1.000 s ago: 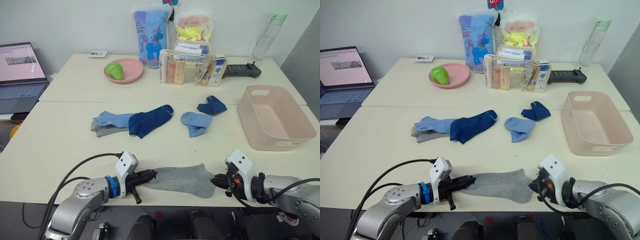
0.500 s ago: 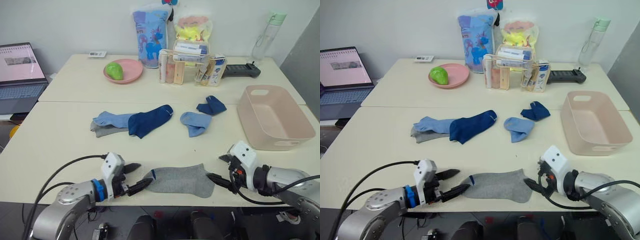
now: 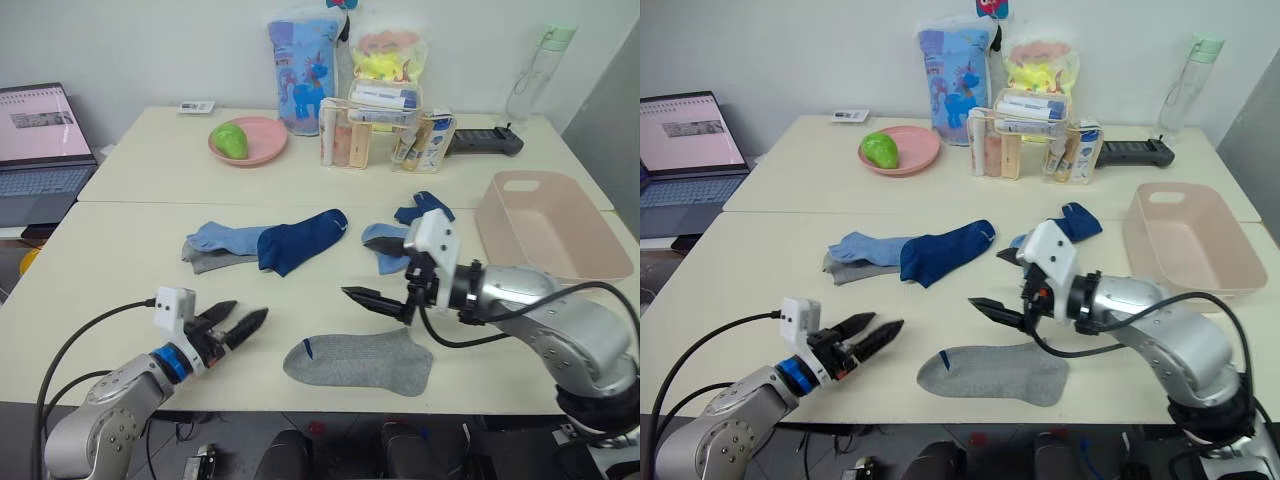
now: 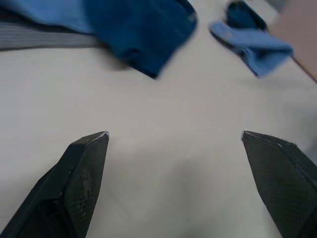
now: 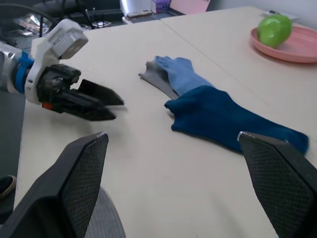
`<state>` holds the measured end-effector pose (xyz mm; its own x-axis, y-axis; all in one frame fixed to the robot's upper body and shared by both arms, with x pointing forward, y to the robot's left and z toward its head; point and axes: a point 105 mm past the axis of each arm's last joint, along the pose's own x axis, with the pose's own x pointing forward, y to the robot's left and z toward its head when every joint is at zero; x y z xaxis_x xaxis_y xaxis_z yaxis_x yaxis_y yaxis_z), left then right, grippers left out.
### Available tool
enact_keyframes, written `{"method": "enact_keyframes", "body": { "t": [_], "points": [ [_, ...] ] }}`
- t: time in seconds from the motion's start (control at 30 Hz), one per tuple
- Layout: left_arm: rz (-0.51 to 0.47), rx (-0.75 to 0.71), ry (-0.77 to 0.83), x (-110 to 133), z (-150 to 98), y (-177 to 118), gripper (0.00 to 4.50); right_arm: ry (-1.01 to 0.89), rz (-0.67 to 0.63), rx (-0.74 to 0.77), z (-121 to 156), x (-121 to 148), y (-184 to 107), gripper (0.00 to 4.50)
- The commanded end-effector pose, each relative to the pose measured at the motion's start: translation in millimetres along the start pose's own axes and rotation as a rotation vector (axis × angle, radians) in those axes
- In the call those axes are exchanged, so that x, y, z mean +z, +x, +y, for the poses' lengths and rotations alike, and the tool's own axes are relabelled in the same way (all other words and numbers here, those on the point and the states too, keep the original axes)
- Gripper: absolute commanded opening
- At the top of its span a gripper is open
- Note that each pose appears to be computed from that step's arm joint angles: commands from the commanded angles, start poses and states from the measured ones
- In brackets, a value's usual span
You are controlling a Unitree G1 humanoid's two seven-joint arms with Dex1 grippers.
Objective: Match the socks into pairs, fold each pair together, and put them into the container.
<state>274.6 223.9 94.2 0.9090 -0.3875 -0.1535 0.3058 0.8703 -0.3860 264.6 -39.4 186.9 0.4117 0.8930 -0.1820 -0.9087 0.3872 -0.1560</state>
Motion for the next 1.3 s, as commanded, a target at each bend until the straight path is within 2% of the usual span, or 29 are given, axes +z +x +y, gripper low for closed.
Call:
{"method": "enact_keyframes", "body": {
  "t": [0.03,0.07,0.23,0.37,0.5,0.77,0.9,1.03,1.23,1.3],
  "points": [
    [-0.147,0.219,-0.031,30,32,0,4.47,-0.064,-0.048,0.017,4,13,2,4.5],
    [-0.168,0.294,-0.025,34,42,1,4.47,-0.073,-0.041,0.016,4,11,2,4.5],
    [-0.192,0.412,0.063,48,62,10,4.47,-0.087,-0.045,-0.014,-3,12,2,4.5],
    [-0.129,0.445,0.125,43,72,19,4.47,-0.089,-0.039,-0.02,-3,11,1,4.5],
    [-0.077,0.379,0.11,38,68,37,4.47,-0.088,-0.02,-0.014,-1,8,-1,4.5],
    [-0.025,0.412,0.128,40,82,56,4.47,-0.084,-0.01,-0.014,0,6,-3,4.5],
    [-0.011,0.437,0.126,39,89,59,3.63,-0.081,-0.014,-0.02,-1,7,-3,4.5],
    [-0.007,0.423,0.102,36,88,63,2.4,-0.08,-0.016,-0.022,-1,8,-3,4.5],
    [-0.093,0.42,0.088,50,86,58,0.56,-0.08,-0.018,-0.025,-1,8,-2,4.5],
    [-0.143,0.411,0.093,64,86,54,0.02,-0.08,-0.021,-0.024,-1,9,-1,4.5]
  ]
}}
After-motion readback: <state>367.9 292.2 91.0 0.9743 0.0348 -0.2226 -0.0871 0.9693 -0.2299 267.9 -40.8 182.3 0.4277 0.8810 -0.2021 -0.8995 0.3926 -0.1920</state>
